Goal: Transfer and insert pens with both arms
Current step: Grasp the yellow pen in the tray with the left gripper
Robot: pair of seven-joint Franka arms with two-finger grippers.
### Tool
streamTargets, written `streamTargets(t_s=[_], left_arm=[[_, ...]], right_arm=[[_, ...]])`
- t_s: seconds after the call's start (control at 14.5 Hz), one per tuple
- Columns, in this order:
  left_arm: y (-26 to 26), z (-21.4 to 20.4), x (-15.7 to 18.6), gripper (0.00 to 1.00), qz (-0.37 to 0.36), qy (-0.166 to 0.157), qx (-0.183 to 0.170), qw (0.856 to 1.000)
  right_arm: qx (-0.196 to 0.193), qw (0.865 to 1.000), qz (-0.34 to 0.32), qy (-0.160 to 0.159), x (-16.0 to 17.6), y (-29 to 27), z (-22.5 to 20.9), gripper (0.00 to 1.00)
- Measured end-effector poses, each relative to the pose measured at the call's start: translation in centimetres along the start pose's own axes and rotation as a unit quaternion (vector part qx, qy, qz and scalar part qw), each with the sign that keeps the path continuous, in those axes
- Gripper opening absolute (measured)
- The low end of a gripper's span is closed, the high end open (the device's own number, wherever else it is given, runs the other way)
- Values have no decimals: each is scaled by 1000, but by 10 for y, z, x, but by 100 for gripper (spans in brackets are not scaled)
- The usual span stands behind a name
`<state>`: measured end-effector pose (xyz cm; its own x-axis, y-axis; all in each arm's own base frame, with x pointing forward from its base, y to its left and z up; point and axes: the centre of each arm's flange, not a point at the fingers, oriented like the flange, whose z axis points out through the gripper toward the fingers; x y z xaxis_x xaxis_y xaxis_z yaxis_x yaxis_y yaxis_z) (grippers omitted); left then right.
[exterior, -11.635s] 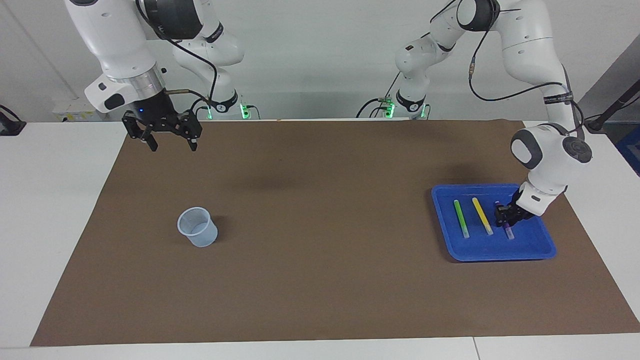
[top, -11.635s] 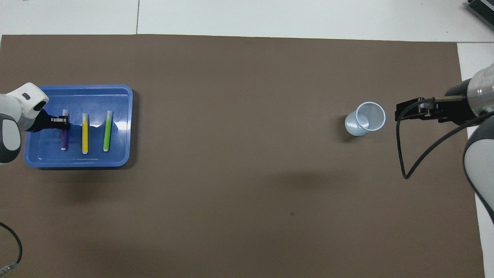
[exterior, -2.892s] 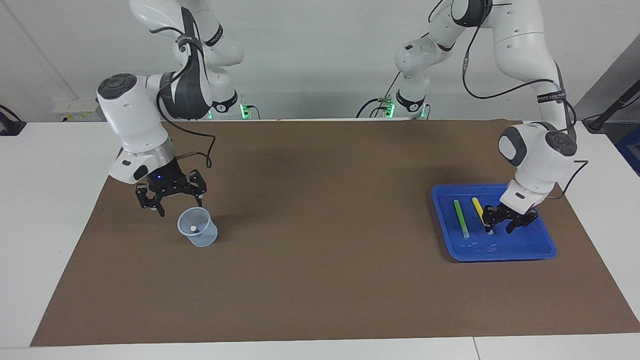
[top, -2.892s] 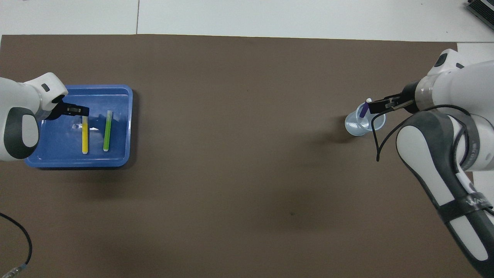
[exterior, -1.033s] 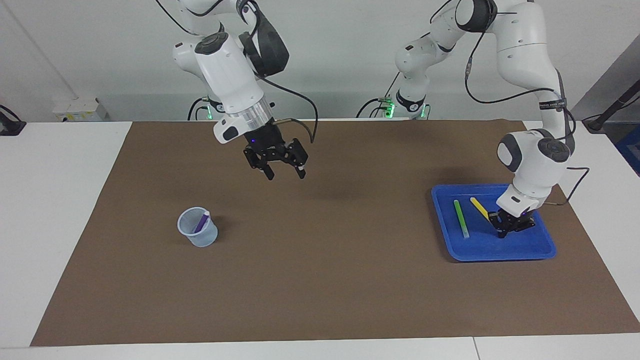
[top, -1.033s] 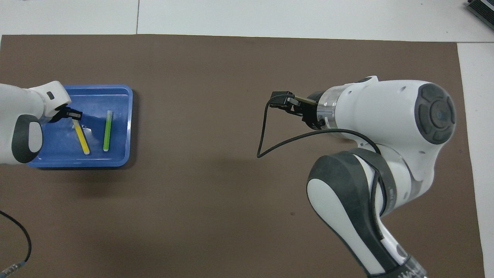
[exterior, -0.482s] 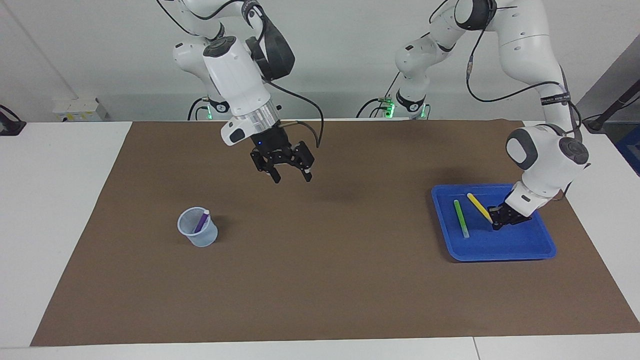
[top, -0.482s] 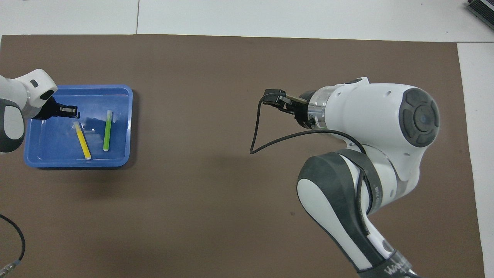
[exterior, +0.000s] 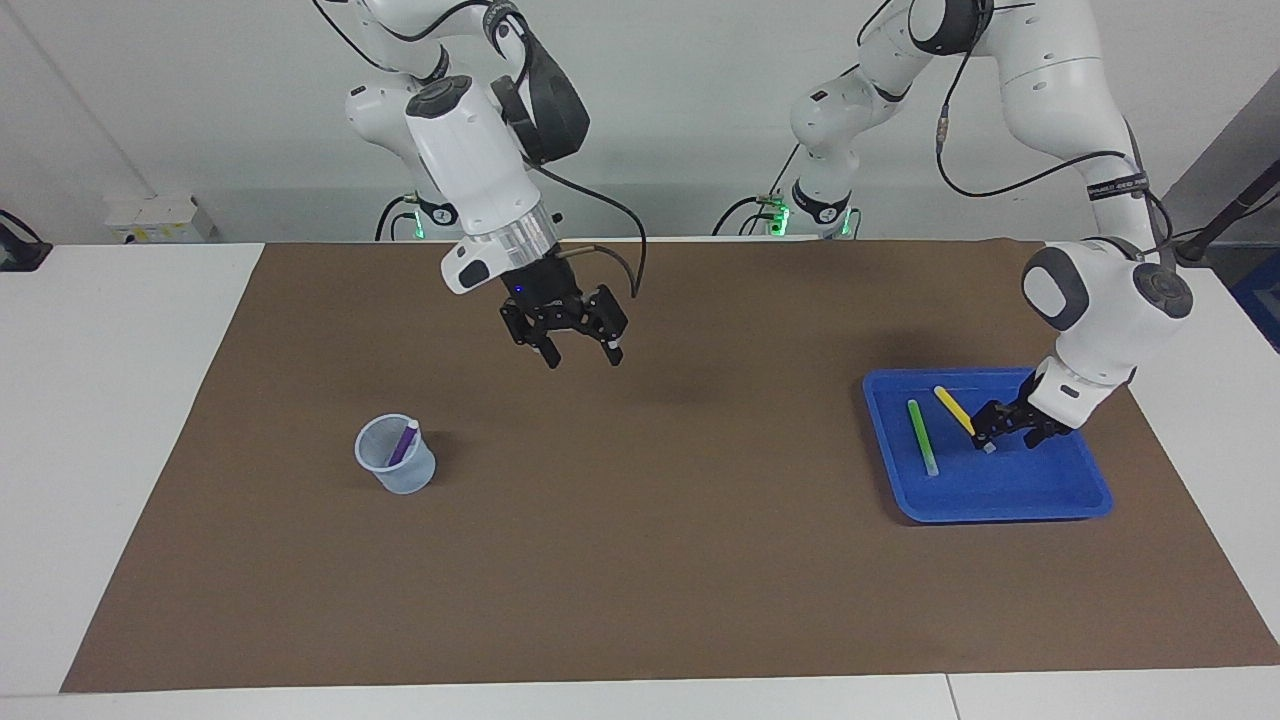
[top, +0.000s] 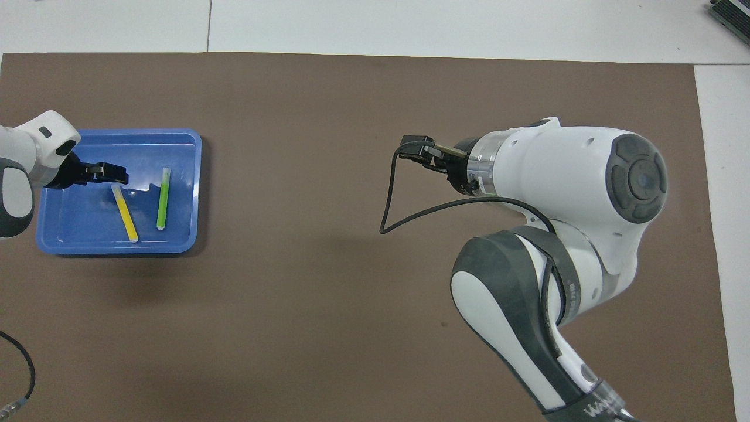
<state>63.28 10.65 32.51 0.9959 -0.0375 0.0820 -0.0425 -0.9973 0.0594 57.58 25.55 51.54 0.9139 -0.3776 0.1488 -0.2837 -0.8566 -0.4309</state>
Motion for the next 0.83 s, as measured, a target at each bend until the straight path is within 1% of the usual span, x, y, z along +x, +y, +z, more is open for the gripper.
streamTargets(t_s=[0.21, 0.28, 0.41, 0.48, 0.62, 0.69, 0.76, 0.83], left_arm=[[-1, 24, -18, 99, -5, 10, 2, 1000], [2, 29, -24, 89, -7, 7, 1, 1000], [2, 26, -29, 66, -9, 9, 5, 1000], [3, 24, -32, 52, -9, 6, 6, 1000], [5, 21, -35, 30, -9, -5, 5, 1000], [7, 19, -35, 22, -10, -6, 4, 1000], [9, 18, -35, 19, -11, -10, 3, 1000], [9, 16, -35, 19, -16, -17, 0, 1000]], right_arm=[[0, 1000, 0, 0, 0, 0, 0, 100], [0, 1000, 0, 0, 0, 0, 0, 100], [0, 1000, 0, 0, 0, 0, 0, 100], [0, 1000, 0, 0, 0, 0, 0, 100], [0, 1000, 0, 0, 0, 0, 0, 100], [0, 1000, 0, 0, 0, 0, 0, 100], [0, 1000, 0, 0, 0, 0, 0, 100], [0, 1000, 0, 0, 0, 0, 0, 100]])
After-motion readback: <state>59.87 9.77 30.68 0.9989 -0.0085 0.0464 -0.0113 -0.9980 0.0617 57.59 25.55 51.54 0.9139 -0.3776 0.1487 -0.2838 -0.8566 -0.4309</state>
